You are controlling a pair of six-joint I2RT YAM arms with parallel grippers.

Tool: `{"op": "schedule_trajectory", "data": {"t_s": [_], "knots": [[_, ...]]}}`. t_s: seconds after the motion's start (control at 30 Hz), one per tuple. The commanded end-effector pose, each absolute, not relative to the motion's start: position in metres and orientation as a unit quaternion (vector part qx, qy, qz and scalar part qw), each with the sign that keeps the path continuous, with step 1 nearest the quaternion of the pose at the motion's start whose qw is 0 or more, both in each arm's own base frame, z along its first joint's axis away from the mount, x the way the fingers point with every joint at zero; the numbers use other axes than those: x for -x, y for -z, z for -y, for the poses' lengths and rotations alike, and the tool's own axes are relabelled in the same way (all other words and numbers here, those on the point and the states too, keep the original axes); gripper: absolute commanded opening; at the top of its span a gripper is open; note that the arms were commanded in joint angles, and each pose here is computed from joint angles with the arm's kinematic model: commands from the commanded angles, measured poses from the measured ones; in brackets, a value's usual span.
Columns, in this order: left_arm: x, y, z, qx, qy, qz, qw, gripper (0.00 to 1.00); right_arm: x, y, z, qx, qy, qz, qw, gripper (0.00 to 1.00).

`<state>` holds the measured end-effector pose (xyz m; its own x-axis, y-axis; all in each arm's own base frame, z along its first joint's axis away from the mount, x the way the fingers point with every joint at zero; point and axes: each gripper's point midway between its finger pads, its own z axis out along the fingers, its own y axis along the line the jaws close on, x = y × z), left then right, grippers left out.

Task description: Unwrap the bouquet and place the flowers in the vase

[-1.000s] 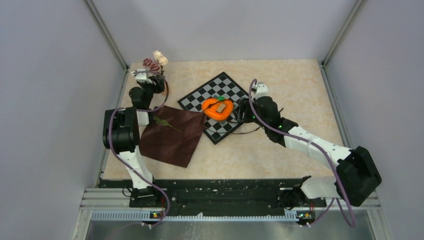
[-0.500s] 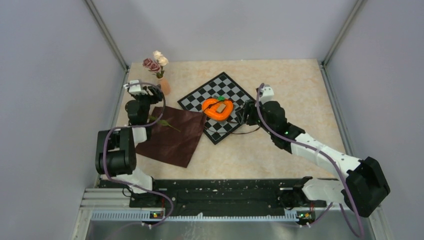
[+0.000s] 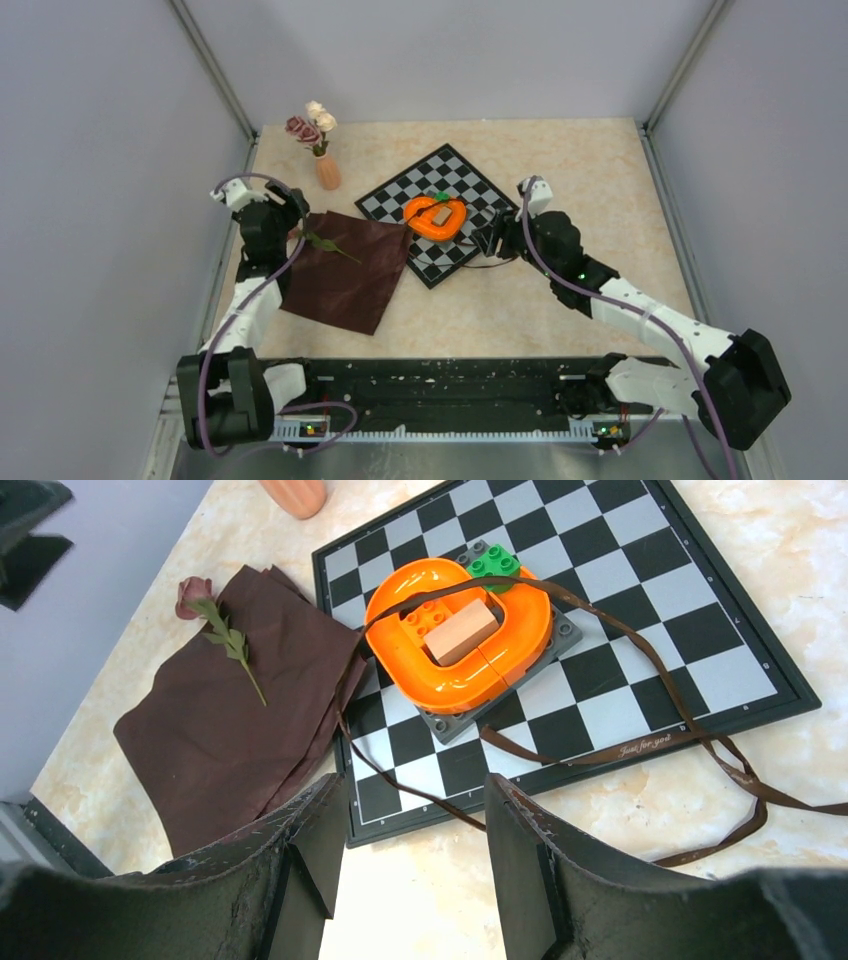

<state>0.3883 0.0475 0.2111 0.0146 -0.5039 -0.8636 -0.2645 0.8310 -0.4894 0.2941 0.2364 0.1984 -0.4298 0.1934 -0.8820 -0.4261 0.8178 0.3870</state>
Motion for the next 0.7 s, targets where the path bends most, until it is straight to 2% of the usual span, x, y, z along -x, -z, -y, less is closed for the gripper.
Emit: {"op": "schedule_trajectory", "data": {"t_s": [0.0, 0.27, 0.43, 0.67], "knots": [[-0.365, -0.152, -0.034, 0.354, 0.117, -0.759, 0.533, 0.75, -0.291, -0.215, -0.237, 0.079, -0.31, -0.774, 0.547, 0.54], [-0.371, -0.116, -0.015, 0.392, 0.174, -0.764, 0.482, 0.73, -0.29, -0.212, -0.235, 0.074, -0.306, -0.779, 0.542, 0.54], [-0.378, -0.096, -0.016, 0.425, 0.18, -0.761, 0.456, 0.71, -0.289, -0.211, -0.23, 0.069, -0.298, -0.783, 0.542, 0.54], [-0.38, -0.083, -0.026, 0.46, 0.166, -0.741, 0.46, 0.66, -0.288, -0.21, -0.223, 0.059, -0.288, -0.785, 0.545, 0.55]]}}
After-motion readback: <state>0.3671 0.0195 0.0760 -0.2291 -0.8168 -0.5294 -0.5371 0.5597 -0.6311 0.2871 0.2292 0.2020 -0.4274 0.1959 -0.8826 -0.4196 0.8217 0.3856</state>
